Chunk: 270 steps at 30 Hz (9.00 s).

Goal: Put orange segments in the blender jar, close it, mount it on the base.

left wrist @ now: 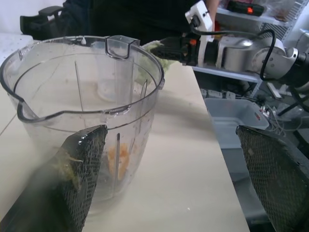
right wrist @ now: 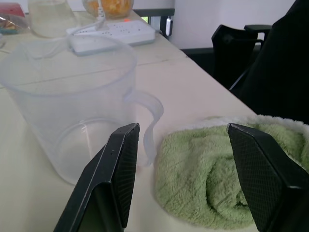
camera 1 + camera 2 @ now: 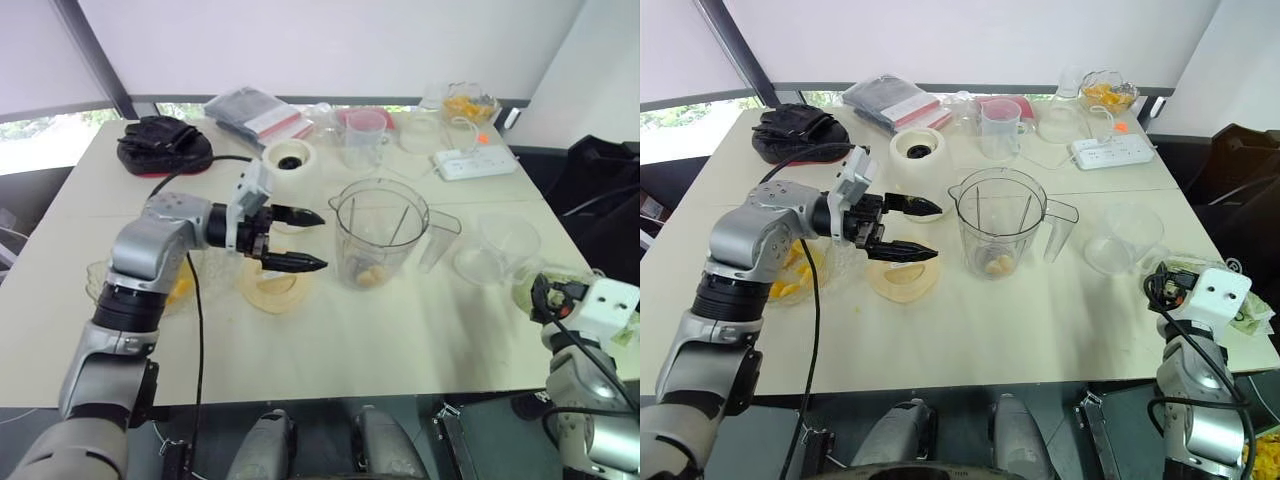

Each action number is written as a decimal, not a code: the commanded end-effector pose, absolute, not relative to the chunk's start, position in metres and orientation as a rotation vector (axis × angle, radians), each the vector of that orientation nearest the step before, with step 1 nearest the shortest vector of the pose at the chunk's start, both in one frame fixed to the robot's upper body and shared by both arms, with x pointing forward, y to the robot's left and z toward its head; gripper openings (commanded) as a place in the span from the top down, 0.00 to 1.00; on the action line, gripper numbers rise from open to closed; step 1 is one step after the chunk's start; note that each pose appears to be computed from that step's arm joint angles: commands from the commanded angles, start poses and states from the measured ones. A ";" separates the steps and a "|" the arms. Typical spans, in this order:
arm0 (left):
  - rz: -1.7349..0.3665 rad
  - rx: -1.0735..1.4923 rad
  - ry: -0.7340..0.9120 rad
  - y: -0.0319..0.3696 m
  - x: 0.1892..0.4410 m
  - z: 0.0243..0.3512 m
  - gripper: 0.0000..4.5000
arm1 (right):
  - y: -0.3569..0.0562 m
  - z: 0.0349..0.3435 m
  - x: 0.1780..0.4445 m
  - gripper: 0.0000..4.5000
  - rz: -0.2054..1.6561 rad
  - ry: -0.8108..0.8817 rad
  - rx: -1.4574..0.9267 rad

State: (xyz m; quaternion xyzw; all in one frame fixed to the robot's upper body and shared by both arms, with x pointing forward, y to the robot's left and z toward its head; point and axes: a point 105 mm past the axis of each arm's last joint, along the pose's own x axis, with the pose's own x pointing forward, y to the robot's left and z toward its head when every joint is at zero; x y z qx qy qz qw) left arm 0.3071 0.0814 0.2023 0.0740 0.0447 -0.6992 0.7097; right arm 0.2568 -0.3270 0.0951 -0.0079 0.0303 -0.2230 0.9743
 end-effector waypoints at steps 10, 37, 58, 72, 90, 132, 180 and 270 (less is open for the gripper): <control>-1.555 0.177 0.076 0.081 0.302 0.207 0.01 | -0.337 0.093 0.266 0.34 -0.496 0.029 0.039; -1.547 0.208 0.056 0.079 0.304 0.204 0.01 | -0.348 0.105 0.294 0.34 -0.492 -0.017 0.020; -1.515 0.238 0.055 0.083 0.305 0.202 0.00 | -0.340 0.101 0.315 0.99 -0.464 -0.013 -0.010; -1.489 0.220 0.063 0.087 0.307 0.203 0.00 | -0.325 0.137 0.317 0.99 -0.501 -0.132 0.122; -1.494 0.152 0.087 0.075 0.298 0.181 0.00 | -0.306 0.218 0.326 0.99 -0.401 -0.293 0.112; -1.432 0.084 -0.008 0.080 0.326 0.197 0.00 | -0.211 0.328 0.286 0.99 0.047 -0.528 -0.652; -1.437 0.093 -0.004 0.078 0.319 0.194 0.00 | -0.181 0.313 0.290 0.99 0.184 -0.568 -0.985; -1.398 0.101 0.001 0.084 0.312 0.199 0.00 | -0.352 0.095 0.322 0.22 -0.728 -0.250 0.356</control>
